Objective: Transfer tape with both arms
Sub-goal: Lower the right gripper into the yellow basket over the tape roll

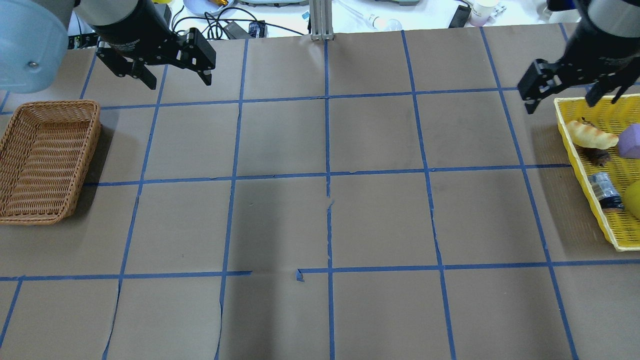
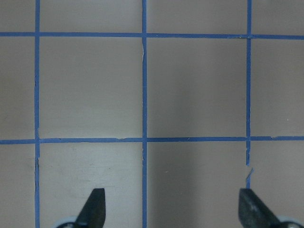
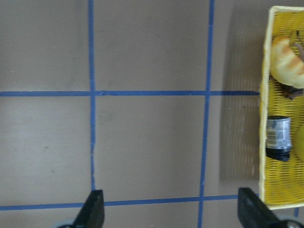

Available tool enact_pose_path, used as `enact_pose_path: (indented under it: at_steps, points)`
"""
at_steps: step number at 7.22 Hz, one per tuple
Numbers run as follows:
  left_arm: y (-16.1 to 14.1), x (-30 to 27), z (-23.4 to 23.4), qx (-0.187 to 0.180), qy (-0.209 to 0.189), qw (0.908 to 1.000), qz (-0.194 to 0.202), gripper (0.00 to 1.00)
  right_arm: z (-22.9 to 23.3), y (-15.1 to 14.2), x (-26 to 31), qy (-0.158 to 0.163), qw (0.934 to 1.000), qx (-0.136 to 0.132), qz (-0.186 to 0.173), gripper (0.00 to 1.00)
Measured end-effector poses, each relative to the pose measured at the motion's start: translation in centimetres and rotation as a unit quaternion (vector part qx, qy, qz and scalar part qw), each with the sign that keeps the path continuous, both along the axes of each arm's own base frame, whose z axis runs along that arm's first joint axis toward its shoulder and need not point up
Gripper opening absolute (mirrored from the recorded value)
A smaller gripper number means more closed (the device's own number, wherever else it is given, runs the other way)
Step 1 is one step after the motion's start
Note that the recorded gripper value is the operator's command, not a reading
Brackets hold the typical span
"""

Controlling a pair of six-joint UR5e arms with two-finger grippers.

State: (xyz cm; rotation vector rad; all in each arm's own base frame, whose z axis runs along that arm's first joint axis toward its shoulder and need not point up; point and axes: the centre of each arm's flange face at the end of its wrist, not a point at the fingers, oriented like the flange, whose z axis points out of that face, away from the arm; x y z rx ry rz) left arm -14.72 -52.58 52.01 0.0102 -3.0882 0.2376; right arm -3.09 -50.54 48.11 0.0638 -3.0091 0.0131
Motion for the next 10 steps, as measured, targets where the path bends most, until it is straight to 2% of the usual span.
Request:
enact_pose_path:
  at_steps: [3,5,8,10]
  points:
    - [0.1,0.1,0.1,0.000,-0.003,1.0000,0.001,1.00,-5.1,-0.9,-17.2,0.007,0.9968,0.025,0.075,1.00]
    - [0.0,0.1,0.0,0.001,-0.004,1.0000,0.001,1.00,-11.9,-1.0,-26.1,0.001,0.9946,0.041,0.095,1.00]
    - [-0.1,0.2,-0.1,0.001,-0.003,1.0000,0.002,1.00,-21.0,1.3,-27.5,-0.032,0.9912,0.085,0.096,1.00]
    - [0.0,0.2,0.0,0.001,-0.004,1.0000,0.002,1.00,-23.6,2.5,-27.7,-0.013,0.9907,0.101,0.090,1.00]
